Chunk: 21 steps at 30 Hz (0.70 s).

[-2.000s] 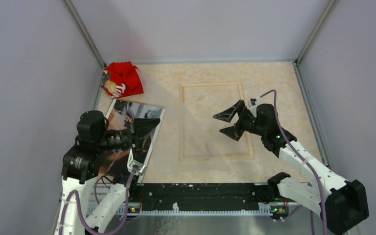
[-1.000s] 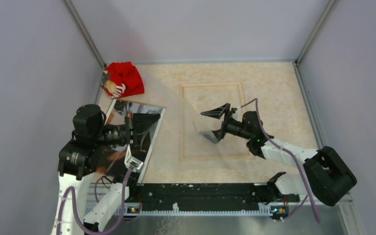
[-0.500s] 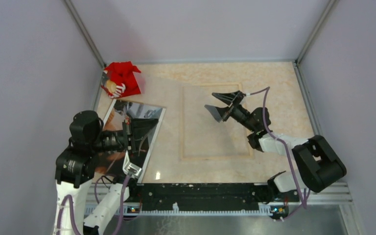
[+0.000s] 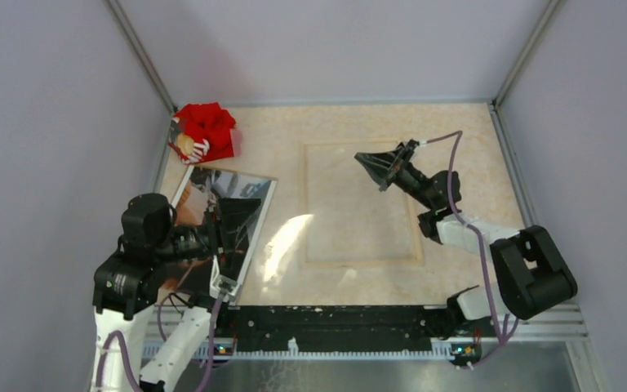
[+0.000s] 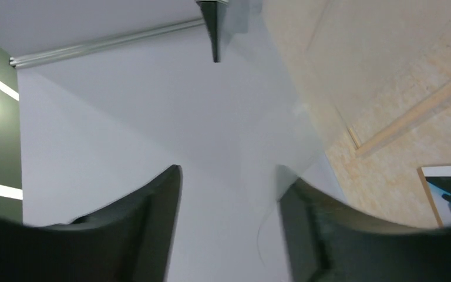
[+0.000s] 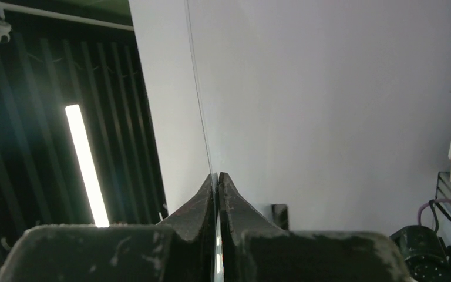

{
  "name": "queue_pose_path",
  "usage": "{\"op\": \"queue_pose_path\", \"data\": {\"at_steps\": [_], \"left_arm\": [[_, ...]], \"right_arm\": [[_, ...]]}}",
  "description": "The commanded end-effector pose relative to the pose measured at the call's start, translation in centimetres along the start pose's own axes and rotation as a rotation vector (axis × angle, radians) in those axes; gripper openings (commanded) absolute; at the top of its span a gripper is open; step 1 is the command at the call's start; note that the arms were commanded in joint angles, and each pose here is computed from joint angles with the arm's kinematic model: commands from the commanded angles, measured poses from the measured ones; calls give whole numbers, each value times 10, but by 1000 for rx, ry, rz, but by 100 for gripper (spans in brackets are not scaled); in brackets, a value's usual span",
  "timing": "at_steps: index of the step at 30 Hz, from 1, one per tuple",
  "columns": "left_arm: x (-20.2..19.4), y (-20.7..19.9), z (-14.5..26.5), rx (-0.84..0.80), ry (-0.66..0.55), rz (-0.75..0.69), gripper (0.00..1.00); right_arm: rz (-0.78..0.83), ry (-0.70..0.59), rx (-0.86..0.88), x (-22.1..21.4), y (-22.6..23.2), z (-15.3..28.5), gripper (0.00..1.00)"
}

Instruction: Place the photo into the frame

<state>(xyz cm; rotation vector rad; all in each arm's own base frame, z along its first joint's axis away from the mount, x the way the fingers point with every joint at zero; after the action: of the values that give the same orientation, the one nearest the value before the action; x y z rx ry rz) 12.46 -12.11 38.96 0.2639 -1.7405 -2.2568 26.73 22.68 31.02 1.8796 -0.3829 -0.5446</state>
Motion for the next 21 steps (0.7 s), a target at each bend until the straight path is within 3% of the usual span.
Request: {"op": "queue_pose_path", "data": {"at_steps": [1, 2, 6, 11, 16, 21], "left_arm": [[-8, -13, -1, -122, 82, -456, 93], [-16, -25, -2, -161, 118, -413, 98], [-41, -79, -1, -315, 238, -196, 99], [-36, -139, -5, -448, 199, 28, 99], [-40, -168, -9, -434, 246, 252, 99], [-60, -163, -16, -308, 358, 733, 99]], "right_arm": [[221, -2, 33, 14, 38, 5, 0], [275, -26, -24, 25, 34, 8, 0], [453, -87, -236, 59, 18, 19, 0], [511, -113, -464, 85, -31, 30, 0], [494, -120, -580, 101, -68, 38, 0], [594, -139, -598, 95, -35, 18, 0]]}}
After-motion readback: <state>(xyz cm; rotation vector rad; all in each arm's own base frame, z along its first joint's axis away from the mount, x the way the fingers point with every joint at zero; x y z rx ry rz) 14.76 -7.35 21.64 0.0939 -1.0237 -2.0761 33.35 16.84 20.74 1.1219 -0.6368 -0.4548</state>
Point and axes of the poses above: each gripper's point midway between its finger pads, its own z axis back along the fingers, its own y axis along the line the jaws close on, x = y × z, the point moved 4 cm from there along z, back along the fingers, and after that the axes turned 7 degrees about z, right-handed, at the moved point
